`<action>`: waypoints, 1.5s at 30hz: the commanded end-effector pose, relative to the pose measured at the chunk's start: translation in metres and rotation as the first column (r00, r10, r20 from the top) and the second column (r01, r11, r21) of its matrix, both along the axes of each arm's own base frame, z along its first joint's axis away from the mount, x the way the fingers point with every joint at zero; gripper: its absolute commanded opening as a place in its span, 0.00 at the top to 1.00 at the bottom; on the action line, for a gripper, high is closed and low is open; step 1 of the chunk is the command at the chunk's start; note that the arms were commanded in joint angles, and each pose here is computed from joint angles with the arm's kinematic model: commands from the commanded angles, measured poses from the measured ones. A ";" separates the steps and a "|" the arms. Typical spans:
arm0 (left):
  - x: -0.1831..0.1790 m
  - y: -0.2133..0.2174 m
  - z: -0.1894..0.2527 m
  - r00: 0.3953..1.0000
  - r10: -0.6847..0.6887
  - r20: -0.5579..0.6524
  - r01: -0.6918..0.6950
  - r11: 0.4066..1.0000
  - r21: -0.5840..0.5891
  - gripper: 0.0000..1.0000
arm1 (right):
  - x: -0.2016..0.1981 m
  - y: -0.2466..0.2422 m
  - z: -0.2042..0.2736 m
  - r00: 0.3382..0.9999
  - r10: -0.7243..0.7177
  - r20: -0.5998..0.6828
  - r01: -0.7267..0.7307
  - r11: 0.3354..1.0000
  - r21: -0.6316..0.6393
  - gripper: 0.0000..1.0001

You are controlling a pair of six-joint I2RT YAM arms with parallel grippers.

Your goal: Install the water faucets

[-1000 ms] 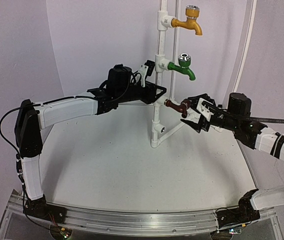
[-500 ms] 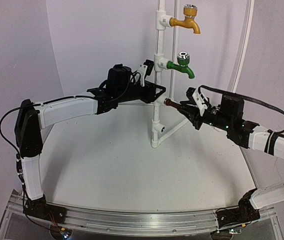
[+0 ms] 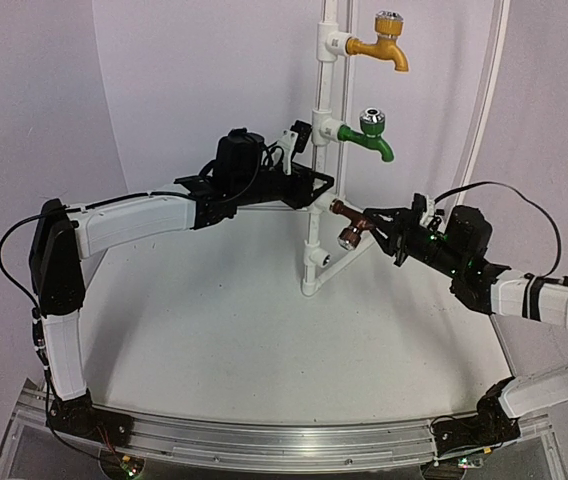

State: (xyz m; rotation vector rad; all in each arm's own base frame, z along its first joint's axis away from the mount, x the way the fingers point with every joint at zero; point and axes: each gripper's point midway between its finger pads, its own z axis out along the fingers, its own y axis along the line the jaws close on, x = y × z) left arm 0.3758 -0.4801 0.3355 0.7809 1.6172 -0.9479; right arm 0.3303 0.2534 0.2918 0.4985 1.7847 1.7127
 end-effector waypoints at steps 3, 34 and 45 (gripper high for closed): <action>-0.013 0.017 -0.069 0.979 0.021 -0.200 0.023 0.977 0.214 1.00 | -0.014 -0.011 0.054 0.986 -0.017 0.165 0.001 0.996 0.094 0.30; -0.015 0.019 -0.066 0.980 0.021 -0.200 0.022 0.977 0.211 1.00 | -0.008 0.024 0.021 0.042 0.970 0.238 0.961 0.026 -0.275 0.36; -0.016 0.018 -0.067 0.979 0.014 -0.204 0.030 0.977 0.210 1.00 | 0.021 0.011 0.003 0.560 0.504 0.657 0.665 0.200 -0.720 0.91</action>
